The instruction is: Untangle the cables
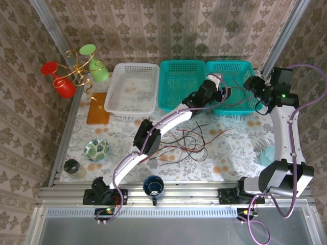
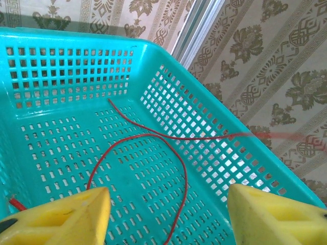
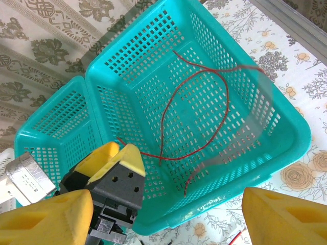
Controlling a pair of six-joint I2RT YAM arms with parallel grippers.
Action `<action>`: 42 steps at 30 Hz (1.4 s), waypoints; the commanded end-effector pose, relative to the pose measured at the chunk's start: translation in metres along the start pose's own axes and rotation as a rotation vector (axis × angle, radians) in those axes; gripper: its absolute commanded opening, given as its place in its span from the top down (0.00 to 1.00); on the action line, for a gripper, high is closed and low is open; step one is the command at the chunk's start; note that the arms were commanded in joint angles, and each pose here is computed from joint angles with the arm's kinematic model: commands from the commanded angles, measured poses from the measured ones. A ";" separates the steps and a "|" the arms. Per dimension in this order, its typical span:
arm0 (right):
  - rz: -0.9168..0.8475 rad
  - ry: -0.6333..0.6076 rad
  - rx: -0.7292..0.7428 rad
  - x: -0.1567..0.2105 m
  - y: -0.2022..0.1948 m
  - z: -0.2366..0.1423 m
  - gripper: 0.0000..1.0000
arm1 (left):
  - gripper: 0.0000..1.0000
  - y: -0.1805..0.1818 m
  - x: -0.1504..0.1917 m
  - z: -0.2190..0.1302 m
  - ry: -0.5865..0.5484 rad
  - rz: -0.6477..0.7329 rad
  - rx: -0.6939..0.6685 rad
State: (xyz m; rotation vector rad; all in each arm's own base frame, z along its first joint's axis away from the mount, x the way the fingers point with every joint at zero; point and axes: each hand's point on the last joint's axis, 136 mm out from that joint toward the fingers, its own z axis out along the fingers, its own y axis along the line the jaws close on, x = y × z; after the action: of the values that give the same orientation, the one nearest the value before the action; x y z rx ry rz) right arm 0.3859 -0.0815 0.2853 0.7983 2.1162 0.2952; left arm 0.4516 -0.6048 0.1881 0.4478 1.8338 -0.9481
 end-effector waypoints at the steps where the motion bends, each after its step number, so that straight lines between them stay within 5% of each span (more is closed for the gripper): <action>1: -0.013 0.021 -0.014 0.003 0.002 -0.004 0.22 | 0.36 -0.024 -0.054 -0.025 -0.063 0.006 0.017; 7: -0.023 0.112 -0.003 0.020 -0.003 0.008 0.20 | 0.38 -0.035 -0.087 -0.051 -0.059 0.008 0.052; 16: -0.039 0.201 0.239 0.021 -0.037 0.025 0.12 | 0.36 -0.035 -0.136 -0.134 0.000 -0.004 0.045; 19: -0.097 0.200 0.339 0.014 -0.050 0.028 0.01 | 0.36 -0.027 -0.131 -0.160 0.052 -0.026 0.038; 30: -0.323 0.183 0.584 0.003 -0.066 0.042 0.00 | 0.34 0.011 -0.095 -0.246 0.183 -0.044 -0.039; 42: -0.436 0.244 0.650 0.018 -0.077 0.093 0.00 | 0.33 0.038 -0.063 -0.273 0.206 -0.104 -0.082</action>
State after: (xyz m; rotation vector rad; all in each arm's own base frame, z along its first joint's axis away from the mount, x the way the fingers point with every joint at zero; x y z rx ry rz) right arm 0.4078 -0.1251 0.1913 0.6713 2.5608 -0.5001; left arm 0.3469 -0.3645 0.2755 0.4264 2.1186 -0.8735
